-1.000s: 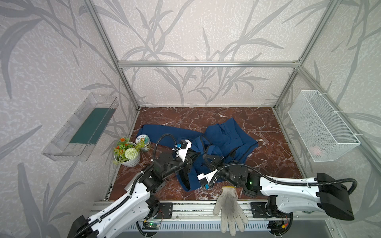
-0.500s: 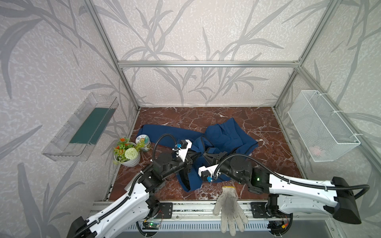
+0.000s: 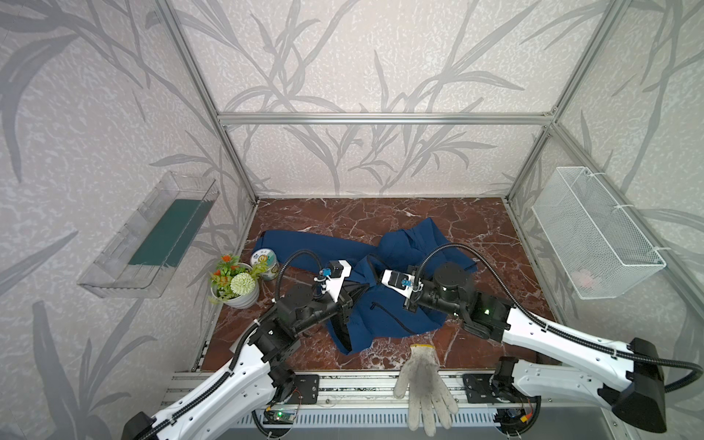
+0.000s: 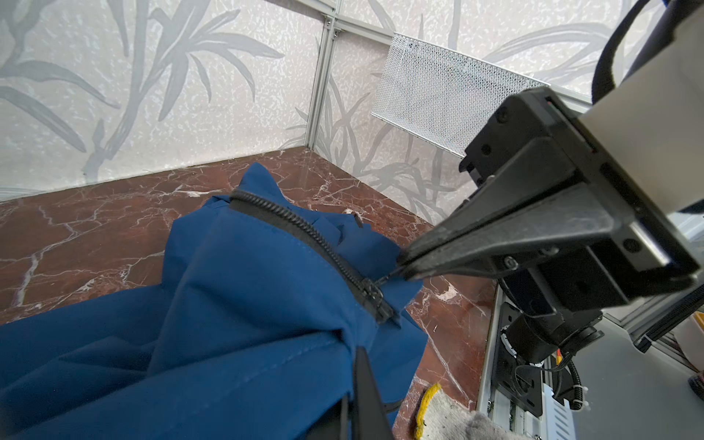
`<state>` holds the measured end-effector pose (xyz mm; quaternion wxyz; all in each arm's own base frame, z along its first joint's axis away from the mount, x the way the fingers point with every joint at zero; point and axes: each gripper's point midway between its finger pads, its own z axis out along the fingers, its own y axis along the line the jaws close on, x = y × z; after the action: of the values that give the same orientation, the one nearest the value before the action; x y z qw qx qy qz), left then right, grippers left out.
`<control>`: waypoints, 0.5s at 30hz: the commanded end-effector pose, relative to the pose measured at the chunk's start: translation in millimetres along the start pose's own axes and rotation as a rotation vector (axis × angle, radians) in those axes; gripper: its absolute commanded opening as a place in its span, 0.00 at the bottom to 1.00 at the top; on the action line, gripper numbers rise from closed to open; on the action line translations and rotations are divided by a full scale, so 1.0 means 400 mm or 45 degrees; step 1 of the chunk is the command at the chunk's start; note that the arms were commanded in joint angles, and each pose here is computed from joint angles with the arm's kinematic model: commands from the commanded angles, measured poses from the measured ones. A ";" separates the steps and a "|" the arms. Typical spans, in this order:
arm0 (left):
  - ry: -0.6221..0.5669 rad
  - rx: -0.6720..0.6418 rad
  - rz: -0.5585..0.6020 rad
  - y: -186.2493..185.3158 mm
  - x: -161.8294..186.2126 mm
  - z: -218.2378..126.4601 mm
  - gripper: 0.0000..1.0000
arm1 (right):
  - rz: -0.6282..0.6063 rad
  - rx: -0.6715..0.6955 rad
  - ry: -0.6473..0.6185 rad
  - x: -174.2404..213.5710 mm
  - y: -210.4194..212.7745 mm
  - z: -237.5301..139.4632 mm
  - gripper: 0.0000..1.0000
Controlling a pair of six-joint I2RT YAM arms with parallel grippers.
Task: Zip up the jacket
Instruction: 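Pull the zipper pull with the right gripper toward the left gripper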
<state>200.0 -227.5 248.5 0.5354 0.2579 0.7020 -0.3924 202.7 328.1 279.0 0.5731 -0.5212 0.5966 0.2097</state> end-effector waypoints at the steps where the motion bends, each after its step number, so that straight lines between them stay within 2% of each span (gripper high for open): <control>1: 0.098 -0.033 -0.017 0.010 0.038 -0.008 0.00 | 0.149 0.102 -0.099 -0.066 -0.072 -0.013 0.00; 6: 0.127 -0.017 -0.027 0.004 0.050 -0.012 0.00 | 0.156 0.122 -0.171 -0.095 -0.102 -0.007 0.00; 15: 0.181 -0.015 -0.058 -0.008 0.053 -0.032 0.00 | 0.119 0.245 -0.139 -0.096 -0.195 0.017 0.00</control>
<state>197.1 -222.1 251.2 0.5255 0.2538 0.7151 -0.3849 222.7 341.4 281.8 0.5523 -0.4945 0.6183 0.2611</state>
